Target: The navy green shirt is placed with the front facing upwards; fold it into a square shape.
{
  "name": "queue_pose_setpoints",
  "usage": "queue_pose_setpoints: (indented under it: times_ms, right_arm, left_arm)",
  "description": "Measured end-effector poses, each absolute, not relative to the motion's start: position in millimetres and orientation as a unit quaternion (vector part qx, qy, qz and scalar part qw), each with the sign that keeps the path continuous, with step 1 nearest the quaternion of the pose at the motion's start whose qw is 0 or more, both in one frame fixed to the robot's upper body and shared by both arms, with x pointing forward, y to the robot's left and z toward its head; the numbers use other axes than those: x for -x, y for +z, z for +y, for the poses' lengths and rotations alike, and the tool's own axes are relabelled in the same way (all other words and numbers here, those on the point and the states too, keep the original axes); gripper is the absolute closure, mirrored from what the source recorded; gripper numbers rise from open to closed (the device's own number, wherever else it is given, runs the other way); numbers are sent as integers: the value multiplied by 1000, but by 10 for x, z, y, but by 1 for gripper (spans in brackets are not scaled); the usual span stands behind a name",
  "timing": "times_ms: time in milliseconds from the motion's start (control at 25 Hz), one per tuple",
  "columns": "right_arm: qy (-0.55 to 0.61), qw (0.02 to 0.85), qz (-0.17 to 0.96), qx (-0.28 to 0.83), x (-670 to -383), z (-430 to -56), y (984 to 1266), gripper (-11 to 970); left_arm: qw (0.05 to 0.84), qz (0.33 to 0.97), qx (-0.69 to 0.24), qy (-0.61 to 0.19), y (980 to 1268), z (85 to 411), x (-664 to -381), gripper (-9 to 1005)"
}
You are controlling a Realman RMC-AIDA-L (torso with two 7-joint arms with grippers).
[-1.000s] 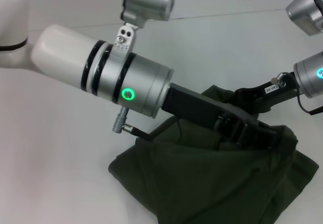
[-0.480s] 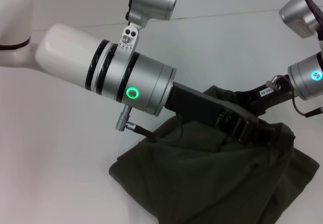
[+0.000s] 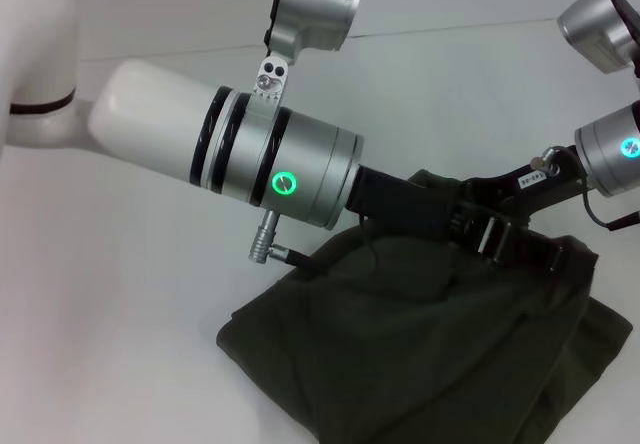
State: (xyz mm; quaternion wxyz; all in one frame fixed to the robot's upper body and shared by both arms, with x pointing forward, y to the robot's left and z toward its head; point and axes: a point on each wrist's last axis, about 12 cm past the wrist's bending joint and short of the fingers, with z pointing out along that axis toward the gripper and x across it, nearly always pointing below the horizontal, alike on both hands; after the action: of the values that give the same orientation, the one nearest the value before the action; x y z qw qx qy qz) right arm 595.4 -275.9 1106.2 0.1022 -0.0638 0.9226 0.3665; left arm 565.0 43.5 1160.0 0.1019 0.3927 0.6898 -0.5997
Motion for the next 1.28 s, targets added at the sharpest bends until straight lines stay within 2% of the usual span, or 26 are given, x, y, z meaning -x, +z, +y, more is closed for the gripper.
queue_pose_setpoints:
  times_ms: [120, 240, 600, 680, 880, 1120, 1200, 1280]
  right_arm:
    - [366, 103, 923, 63, -5956, -2764, 11063, 492]
    - [366, 104, 922, 63, -5961, -2765, 11069, 492]
    - [367, 105, 922, 59, -5962, -2796, 11079, 492]
    - [368, 102, 922, 62, -5956, -2826, 11107, 492]
    - [368, 93, 921, 86, -5925, -3006, 11337, 492]
    - [362, 71, 924, 100, -5864, -3183, 11532, 493]
    - [362, 63, 924, 103, -5859, -3157, 11515, 493]
    - [359, 56, 925, 111, -5858, -3085, 11477, 493]
  left_arm:
    - [94, 707, -383, -588, 11551, 423, -5654, 960]
    - [78, 717, -389, -573, 11509, 399, -5624, 763]
    - [87, 715, -372, -586, 11529, 524, -5645, 576]
    - [111, 715, -350, -595, 11573, 734, -5695, 534]
    - [153, 731, -274, -605, 11616, 1372, -5803, 306]
    - [223, 720, -165, -637, 11593, 2270, -5733, 172]
    - [251, 711, -128, -644, 11561, 2554, -5632, 175]
    - [257, 709, -122, -646, 11557, 2609, -5603, 178]
